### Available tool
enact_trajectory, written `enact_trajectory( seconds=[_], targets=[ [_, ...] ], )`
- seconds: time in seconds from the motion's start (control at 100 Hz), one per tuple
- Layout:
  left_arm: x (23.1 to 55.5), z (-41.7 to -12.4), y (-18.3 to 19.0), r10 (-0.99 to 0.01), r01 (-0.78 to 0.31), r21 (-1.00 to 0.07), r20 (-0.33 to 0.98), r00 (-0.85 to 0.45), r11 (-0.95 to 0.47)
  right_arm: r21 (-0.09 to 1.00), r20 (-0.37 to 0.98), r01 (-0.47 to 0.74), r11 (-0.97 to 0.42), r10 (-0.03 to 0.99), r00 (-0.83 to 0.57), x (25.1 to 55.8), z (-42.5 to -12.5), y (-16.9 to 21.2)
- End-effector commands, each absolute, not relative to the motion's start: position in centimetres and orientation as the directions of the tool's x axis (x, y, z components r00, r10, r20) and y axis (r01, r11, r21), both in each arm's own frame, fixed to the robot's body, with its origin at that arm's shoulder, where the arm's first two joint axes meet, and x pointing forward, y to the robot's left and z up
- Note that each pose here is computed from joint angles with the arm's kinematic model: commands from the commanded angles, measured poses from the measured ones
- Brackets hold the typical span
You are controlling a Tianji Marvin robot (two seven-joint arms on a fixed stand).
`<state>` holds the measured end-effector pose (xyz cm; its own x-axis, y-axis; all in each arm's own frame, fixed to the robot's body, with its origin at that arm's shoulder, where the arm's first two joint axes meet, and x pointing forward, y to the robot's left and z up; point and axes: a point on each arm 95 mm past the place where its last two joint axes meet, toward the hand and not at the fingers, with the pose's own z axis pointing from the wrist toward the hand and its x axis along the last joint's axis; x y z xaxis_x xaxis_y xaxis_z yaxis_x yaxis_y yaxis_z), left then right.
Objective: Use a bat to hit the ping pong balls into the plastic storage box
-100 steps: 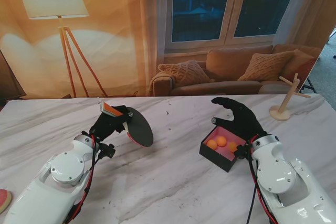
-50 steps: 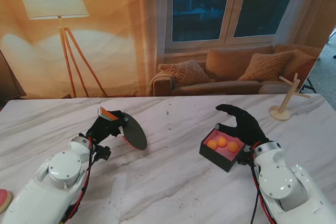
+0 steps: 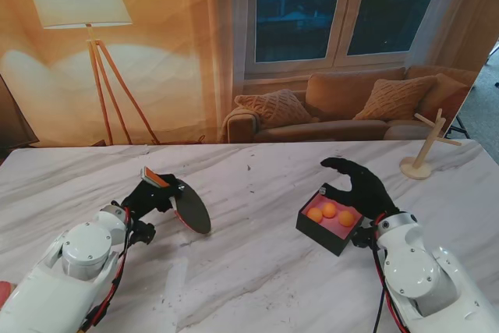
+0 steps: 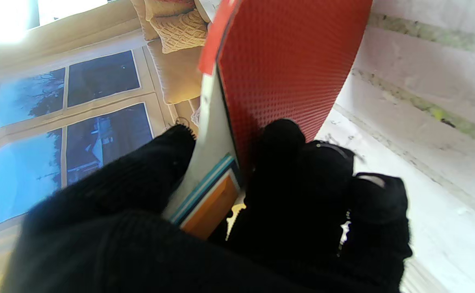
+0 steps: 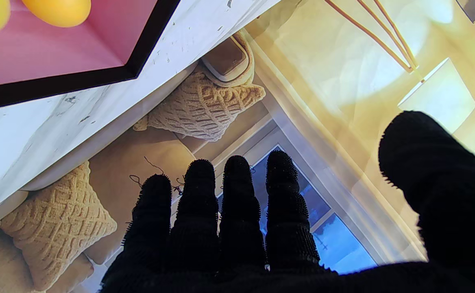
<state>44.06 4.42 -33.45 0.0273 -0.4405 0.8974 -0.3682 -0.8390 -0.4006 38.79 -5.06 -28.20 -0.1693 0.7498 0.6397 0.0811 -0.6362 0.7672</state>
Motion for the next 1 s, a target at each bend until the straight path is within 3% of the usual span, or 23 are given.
enact_trajectory(
  seconds=[0.0,0.36,0.99],
  targets=[
    [43.7,-33.8,5.1,-0.436,-0.390,-0.384,0.898,0.053,-0.837,0.765,0.643,0.102,-0.635,0.749,-0.159,38.7,-28.7,-4.8],
    [42.8,-34.0,6.9,-0.504,-0.479,-0.404,0.859,0.096,-0.779,0.768,0.641,0.111,-0.631,0.752,-0.157,38.7,-28.8,-4.7],
    [42.5,-34.0,8.7,-0.572,-0.468,-0.473,0.816,0.088,-0.747,0.769,0.639,0.125,-0.627,0.754,-0.149,38.7,-29.0,-4.4]
  ],
)
